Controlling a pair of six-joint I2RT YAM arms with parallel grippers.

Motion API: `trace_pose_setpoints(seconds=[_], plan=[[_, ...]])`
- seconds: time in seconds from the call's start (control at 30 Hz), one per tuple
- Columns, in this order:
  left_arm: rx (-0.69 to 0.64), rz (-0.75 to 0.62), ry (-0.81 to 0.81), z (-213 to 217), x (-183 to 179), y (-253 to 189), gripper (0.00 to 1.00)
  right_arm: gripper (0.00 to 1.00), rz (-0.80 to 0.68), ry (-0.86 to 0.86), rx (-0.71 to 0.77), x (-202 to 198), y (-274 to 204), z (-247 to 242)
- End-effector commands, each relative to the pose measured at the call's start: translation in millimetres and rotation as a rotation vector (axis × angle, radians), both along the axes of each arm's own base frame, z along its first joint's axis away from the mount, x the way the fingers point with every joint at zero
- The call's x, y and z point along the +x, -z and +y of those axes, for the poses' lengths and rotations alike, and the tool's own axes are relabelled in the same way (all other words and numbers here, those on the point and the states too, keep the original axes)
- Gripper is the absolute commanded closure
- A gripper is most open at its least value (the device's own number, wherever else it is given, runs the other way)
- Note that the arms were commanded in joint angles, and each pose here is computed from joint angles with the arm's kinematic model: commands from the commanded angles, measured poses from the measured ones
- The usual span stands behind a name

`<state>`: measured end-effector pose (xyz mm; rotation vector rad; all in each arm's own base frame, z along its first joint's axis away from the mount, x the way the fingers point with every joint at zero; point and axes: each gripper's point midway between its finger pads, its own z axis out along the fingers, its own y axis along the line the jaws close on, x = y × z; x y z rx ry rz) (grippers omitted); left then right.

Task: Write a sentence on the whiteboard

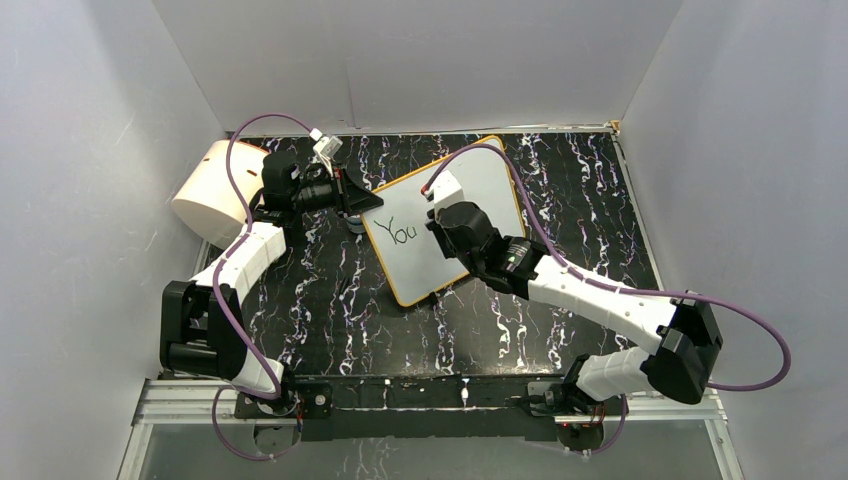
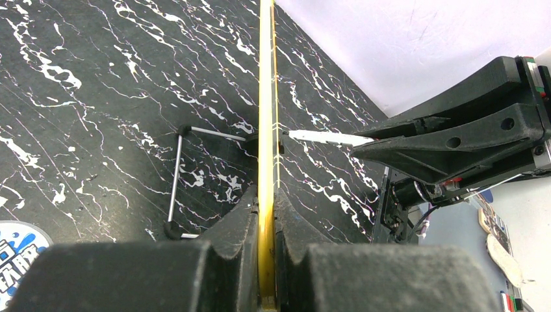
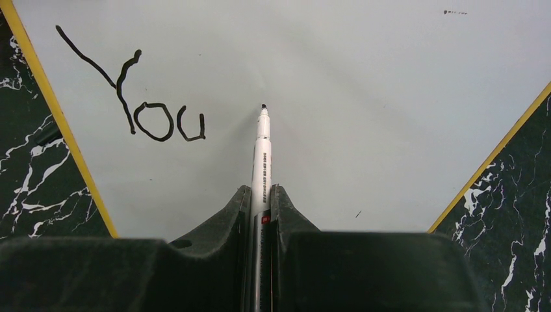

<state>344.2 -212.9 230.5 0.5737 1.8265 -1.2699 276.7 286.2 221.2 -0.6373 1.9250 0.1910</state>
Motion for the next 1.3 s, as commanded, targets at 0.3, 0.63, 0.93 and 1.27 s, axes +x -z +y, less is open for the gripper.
trace_pose_setpoints(seconds=[0.3, 0.63, 0.93, 1.27], plan=[[0.026, 0.093, 0.076, -9, -18, 30, 1.0, 1.0, -0.036, -0.011, 0.054, 10, -14, 12], [0.025, 0.091, 0.079, -10, -19, 30, 1.0, 1.0, -0.029, -0.018, 0.054, 11, -11, 14], [0.026, 0.093, 0.078, -9, -18, 30, 1.0, 1.0, -0.026, -0.037, 0.069, 10, -12, 18], [0.026, 0.094, 0.077, -9, -18, 31, 1.0, 1.0, 0.002, -0.063, 0.056, 4, -5, 18]])
